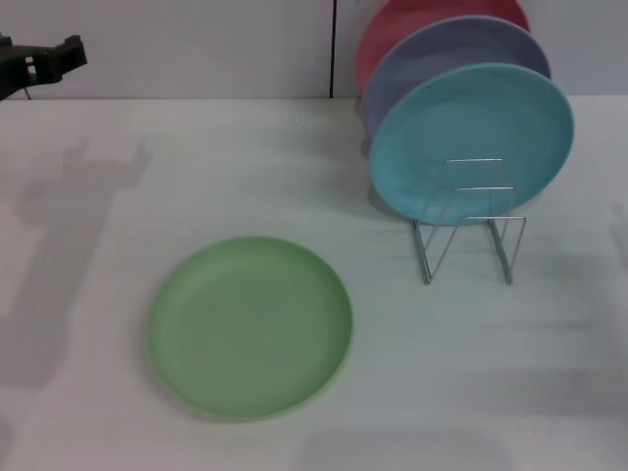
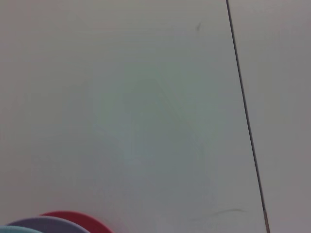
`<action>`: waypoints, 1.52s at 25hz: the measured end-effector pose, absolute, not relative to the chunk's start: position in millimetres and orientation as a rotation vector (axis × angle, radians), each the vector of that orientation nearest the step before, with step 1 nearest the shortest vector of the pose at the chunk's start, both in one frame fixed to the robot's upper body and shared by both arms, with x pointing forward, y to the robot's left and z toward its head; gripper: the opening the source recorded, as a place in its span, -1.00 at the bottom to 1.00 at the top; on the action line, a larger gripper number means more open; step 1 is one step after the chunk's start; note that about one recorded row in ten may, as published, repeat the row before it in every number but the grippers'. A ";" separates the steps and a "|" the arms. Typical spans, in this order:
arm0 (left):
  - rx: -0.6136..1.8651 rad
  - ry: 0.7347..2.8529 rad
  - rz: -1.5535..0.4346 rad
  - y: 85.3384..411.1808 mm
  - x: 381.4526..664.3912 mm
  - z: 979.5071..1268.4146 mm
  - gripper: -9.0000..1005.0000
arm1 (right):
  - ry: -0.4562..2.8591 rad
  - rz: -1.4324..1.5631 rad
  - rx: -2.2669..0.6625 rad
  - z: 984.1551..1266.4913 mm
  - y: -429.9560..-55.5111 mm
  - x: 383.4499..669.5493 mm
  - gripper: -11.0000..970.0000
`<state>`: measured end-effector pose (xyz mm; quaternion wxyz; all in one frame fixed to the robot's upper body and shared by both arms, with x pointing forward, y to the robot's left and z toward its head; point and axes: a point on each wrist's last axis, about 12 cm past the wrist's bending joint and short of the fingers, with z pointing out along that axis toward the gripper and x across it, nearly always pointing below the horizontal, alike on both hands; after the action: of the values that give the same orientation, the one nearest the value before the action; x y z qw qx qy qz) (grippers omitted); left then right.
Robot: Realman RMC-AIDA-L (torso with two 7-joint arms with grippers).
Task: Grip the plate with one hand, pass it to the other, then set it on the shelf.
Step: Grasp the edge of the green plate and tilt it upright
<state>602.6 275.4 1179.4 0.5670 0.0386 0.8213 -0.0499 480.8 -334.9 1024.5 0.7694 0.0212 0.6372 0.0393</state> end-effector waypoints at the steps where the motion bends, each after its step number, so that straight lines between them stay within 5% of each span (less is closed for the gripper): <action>1: 0.106 1.935 -0.103 273.1 602.4 1182.3 0.64 | 1.382 0.085 0.046 1024.5 -334.9 480.8 0.25; 8: 0.290 1.978 -0.005 252.9 599.0 1211.3 0.64 | 1.384 0.081 0.047 1025.2 -335.0 483.5 0.25; 20: 0.548 2.245 -0.195 252.9 585.6 1222.4 0.64 | 1.392 0.083 0.040 1025.7 -334.2 488.1 0.25; 38: 0.670 2.653 -0.225 255.4 577.2 1191.7 0.64 | 1.408 0.073 0.035 1027.3 -335.7 497.5 0.25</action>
<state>577.2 255.4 1191.7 0.1970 0.2392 0.9474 -0.0805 497.5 -335.7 1027.3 0.7615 0.0162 0.6471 0.0335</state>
